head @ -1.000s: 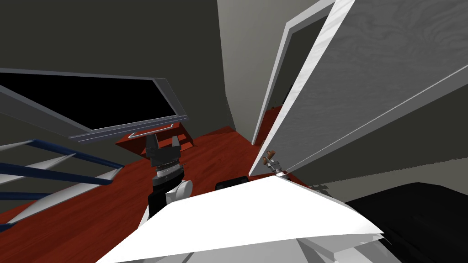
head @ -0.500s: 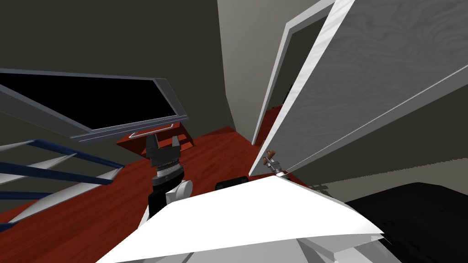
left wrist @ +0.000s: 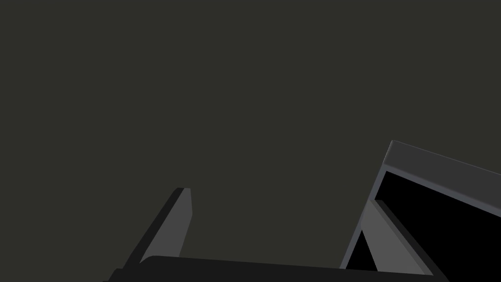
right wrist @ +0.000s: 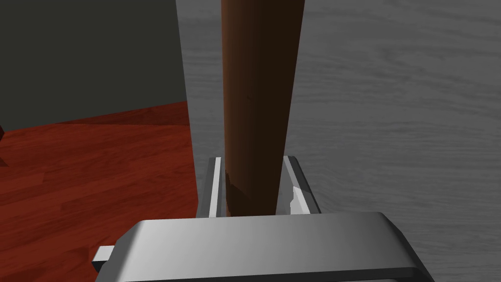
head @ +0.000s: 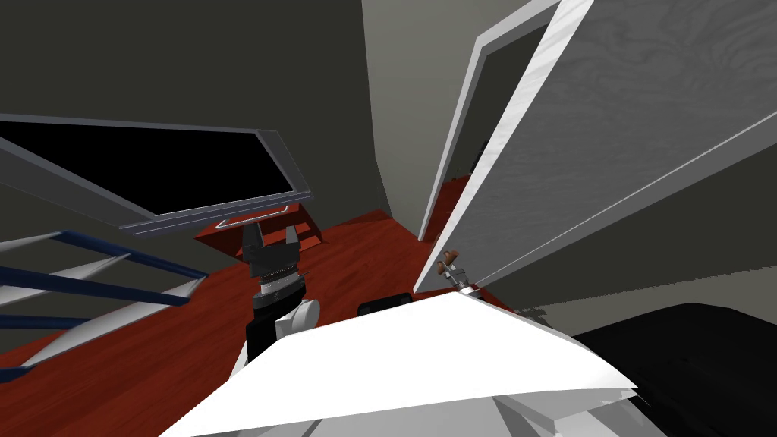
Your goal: Pull the door open
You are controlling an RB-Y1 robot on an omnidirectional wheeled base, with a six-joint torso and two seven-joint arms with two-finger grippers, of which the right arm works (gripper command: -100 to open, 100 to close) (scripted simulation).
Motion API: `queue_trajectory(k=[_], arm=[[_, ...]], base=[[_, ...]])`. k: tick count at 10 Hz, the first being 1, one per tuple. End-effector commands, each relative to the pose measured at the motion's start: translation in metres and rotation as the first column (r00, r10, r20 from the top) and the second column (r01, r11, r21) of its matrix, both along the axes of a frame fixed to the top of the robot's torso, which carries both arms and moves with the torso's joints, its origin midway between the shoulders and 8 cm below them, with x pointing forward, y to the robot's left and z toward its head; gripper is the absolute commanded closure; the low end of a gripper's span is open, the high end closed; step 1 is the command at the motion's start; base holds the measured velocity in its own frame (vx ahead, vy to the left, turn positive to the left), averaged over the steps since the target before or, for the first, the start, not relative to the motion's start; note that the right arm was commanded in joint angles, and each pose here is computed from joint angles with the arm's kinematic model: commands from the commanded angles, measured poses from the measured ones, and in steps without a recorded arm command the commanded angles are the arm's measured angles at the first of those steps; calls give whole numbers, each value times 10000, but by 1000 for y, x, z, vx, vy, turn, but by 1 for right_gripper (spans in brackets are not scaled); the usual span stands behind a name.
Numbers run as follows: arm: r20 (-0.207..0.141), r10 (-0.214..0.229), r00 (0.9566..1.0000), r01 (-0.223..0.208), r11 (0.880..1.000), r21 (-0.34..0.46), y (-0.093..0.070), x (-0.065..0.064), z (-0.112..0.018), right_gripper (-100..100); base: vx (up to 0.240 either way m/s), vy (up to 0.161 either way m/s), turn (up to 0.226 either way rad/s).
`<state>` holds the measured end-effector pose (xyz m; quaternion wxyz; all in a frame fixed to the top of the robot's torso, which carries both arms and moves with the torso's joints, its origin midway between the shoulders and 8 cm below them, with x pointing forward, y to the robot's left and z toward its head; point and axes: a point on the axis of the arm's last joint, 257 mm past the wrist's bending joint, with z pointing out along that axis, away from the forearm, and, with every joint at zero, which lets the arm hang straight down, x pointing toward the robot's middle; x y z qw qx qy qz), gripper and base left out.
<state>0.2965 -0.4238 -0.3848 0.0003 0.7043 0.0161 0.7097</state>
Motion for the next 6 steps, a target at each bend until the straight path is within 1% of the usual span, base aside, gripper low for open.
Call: queue_trajectory(k=[1,5,6], arm=[[-8,79,10000,-79,10000,54,5,-1,-2,100],[-8,79,10000,-79,10000,54,5,-1,-2,100],[-18,106,9999,-106,9999,33,3,-4,-1,100]], base=[[-2,8,22],[0,-1,-4],[-5,15,42]])
